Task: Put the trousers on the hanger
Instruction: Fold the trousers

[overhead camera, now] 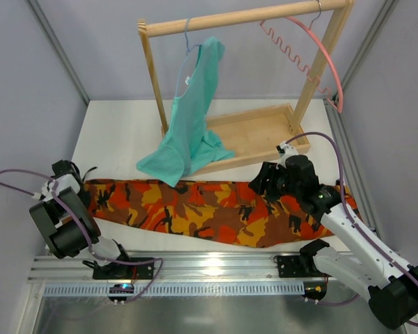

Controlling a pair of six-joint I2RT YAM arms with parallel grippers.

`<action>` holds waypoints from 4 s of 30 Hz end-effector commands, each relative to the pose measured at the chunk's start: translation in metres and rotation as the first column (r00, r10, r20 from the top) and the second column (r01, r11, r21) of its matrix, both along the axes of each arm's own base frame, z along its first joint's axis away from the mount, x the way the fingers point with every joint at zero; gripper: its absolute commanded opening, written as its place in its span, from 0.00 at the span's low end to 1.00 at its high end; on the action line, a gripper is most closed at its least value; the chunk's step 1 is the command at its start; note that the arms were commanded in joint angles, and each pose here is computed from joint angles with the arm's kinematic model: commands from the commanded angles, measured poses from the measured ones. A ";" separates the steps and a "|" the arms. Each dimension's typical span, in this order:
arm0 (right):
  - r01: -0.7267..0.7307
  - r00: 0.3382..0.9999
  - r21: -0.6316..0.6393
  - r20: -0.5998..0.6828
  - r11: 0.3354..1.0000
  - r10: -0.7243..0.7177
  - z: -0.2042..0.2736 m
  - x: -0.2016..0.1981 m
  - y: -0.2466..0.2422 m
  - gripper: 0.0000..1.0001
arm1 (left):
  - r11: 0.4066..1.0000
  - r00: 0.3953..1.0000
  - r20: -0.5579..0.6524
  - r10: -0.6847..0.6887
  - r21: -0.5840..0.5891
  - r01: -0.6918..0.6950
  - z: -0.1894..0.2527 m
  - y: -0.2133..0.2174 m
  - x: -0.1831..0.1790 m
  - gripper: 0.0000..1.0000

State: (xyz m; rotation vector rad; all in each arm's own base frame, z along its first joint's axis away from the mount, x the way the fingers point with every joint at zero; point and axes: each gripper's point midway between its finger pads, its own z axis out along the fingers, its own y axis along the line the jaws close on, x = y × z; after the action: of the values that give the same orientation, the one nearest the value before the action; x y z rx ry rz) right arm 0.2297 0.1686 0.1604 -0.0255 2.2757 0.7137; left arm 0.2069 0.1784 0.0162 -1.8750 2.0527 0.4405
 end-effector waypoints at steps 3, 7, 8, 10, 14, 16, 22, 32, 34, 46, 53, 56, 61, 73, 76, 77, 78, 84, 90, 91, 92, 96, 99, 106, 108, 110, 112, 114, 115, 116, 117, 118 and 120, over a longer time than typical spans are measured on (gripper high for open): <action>0.006 0.997 -0.002 0.074 1.000 -0.006 0.022 0.007 -0.001 0.62 | 0.990 0.988 -0.149 -0.027 0.130 0.047 0.030 0.002 -0.017 0.00; 0.012 0.998 -0.021 0.064 1.000 -0.011 0.019 0.009 -0.003 0.62 | 0.955 0.982 -0.143 -0.124 0.251 0.158 0.068 -0.019 -0.010 0.01; 0.013 0.998 -0.025 0.056 1.000 -0.011 0.016 0.009 -0.003 0.62 | 0.938 0.973 -0.141 -0.181 0.273 0.213 0.075 -0.032 -0.002 0.01; 0.018 0.999 -0.015 0.038 1.000 -0.017 0.014 0.010 -0.001 0.62 | 0.912 0.964 -0.147 -0.222 0.318 0.259 0.086 -0.043 0.001 0.01; -0.005 1.000 0.029 0.024 1.000 0.004 0.016 0.009 0.009 0.62 | 0.849 0.930 -0.144 -0.338 0.381 0.367 0.102 -0.085 0.005 0.00; -0.006 1.000 0.034 0.025 0.999 0.005 0.019 0.009 0.009 0.62 | 0.827 0.910 -0.130 -0.394 0.382 0.412 0.103 -0.102 0.011 0.01; 0.012 0.999 0.025 0.048 1.000 -0.014 0.030 0.008 0.004 0.62 | 0.787 0.861 -0.185 -0.473 0.351 0.508 0.084 -0.153 0.002 0.01; 0.133 0.991 0.022 -0.003 0.991 -0.133 0.012 0.013 -0.007 0.62 | 0.694 0.754 -0.134 -0.643 0.314 0.648 0.065 -0.224 0.002 0.24; 0.325 0.944 -0.010 -0.057 0.946 -0.325 -0.003 0.026 -0.027 0.62 | 0.678 0.735 -0.107 -0.670 0.315 0.664 0.065 -0.234 0.003 0.31; 0.439 0.859 -0.165 -0.212 0.883 -0.466 -0.056 0.046 -0.031 0.56 | 0.630 0.686 -0.025 -0.727 0.373 0.682 0.104 -0.231 0.018 0.68; 0.405 0.875 -0.136 -0.229 0.904 -0.426 -0.061 0.048 -0.021 0.55 | 0.763 0.819 -0.043 -0.572 0.340 0.550 0.129 -0.154 0.042 0.72; 0.423 0.861 -0.141 -0.246 0.895 -0.446 -0.063 0.050 -0.020 0.54 | 0.845 0.878 -0.021 -0.479 0.258 0.468 0.125 -0.122 0.038 0.72; 0.406 0.867 -0.144 -0.253 0.903 -0.430 -0.067 0.051 -0.017 0.54 | 0.888 0.899 0.020 -0.437 0.166 0.428 0.109 -0.106 0.030 0.88; 0.353 0.912 -0.122 -0.177 0.928 -0.370 -0.046 0.051 -0.018 0.54 | 0.892 0.866 0.231 -0.443 0.018 0.451 0.060 -0.124 0.065 0.90; 0.344 0.917 -0.119 -0.172 0.932 -0.360 -0.044 0.050 -0.017 0.54 | 0.886 0.863 0.229 -0.451 0.001 0.463 0.056 -0.127 0.064 0.67; 0.343 0.918 -0.117 -0.169 0.932 -0.359 -0.043 0.050 -0.017 0.54 | 0.882 0.860 0.225 -0.459 -0.006 0.472 0.056 -0.128 0.063 0.61; 0.342 0.919 -0.119 -0.166 0.932 -0.358 -0.042 0.051 -0.017 0.54 | 0.878 0.857 0.220 -0.466 -0.008 0.479 0.056 -0.128 0.063 0.54; 0.339 0.923 -0.111 -0.152 0.934 -0.353 -0.033 0.049 -0.018 0.54 | 0.829 0.797 0.277 -0.537 0.000 0.559 0.072 -0.141 0.060 0.01; 0.346 0.923 -0.123 -0.136 0.930 -0.361 -0.029 0.044 -0.024 0.54 | 0.717 0.650 0.364 -0.667 0.077 0.693 0.096 -0.180 0.052 0.00; 0.350 0.922 -0.118 -0.132 0.929 -0.364 -0.026 0.043 -0.026 0.54 | 0.702 0.628 0.381 -0.679 0.082 0.708 0.095 -0.186 0.052 0.01; 0.351 0.922 -0.118 -0.128 0.929 -0.365 -0.026 0.043 -0.027 0.54 | 0.669 0.585 0.417 -0.696 0.081 0.739 0.098 -0.198 0.052 0.02; 0.353 0.923 -0.107 -0.123 0.929 -0.365 -0.023 0.039 -0.028 0.55 | 0.591 0.524 0.421 -0.740 0.034 0.806 0.079 -0.229 0.047 0.03; 0.335 0.931 -0.089 -0.120 0.938 -0.344 -0.021 0.036 -0.025 0.55 | 0.505 0.453 0.417 -0.788 0.016 0.863 0.076 -0.263 0.038 0.02; 0.303 0.943 -0.077 -0.117 0.950 -0.311 -0.014 0.034 -0.021 0.55 | 0.541 0.499 0.309 -0.810 0.062 0.839 0.058 -0.271 0.014 0.15; 0.270 0.955 -0.066 -0.107 0.961 -0.276 -0.010 0.032 -0.017 0.55 | 0.525 0.478 0.325 -0.816 0.069 0.848 0.061 -0.276 0.014 0.23; 0.236 0.965 -0.051 -0.101 0.970 -0.241 -0.008 0.028 -0.014 0.55 | 0.504 0.439 0.369 -0.819 0.100 0.858 0.077 -0.282 0.022 0.33; 0.178 0.982 -0.002 -0.072 0.984 -0.177 0.000 0.021 -0.007 0.55 | 0.495 0.414 0.386 -0.824 0.136 0.858 0.092 -0.284 0.030 0.49; 0.140 0.990 0.033 -0.032 0.990 -0.139 0.008 0.017 0.002 0.55 | 0.492 0.411 0.351 -0.841 0.182 0.851 0.119 -0.279 0.041 0.58; 0.122 0.993 0.049 -0.006 0.991 -0.122 0.013 0.012 0.004 0.55 | 0.514 0.445 0.297 -0.845 0.219 0.829 0.126 -0.266 0.046 0.59; 0.094 0.995 0.051 0.014 0.994 -0.095 0.016 0.006 0.012 0.55 | 0.517 0.483 0.198 -0.853 0.200 0.832 0.123 -0.255 0.041 0.60; 0.086 0.996 0.058 0.033 0.995 -0.088 0.023 0.003 0.015 0.55 | 0.529 0.495 0.194 -0.847 0.230 0.817 0.143 -0.253 0.051 0.61; 0.087 0.995 0.048 0.047 0.995 -0.089 0.025 0.002 0.018 0.55 | 0.542 0.519 0.159 -0.840 0.255 0.801 0.151 -0.246 0.056 0.62; 0.074 0.994 0.030 0.073 0.997 -0.076 0.031 -0.005 0.029 0.55 | 0.540 0.536 0.088 -0.840 0.239 0.807 0.151 -0.240 0.058 0.62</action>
State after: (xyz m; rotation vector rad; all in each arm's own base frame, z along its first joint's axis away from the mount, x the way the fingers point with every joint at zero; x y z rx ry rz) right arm 0.2250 0.1837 0.1732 0.1009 2.2589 0.6944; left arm 0.2682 -0.0935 0.1593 -0.6068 2.3563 -0.1019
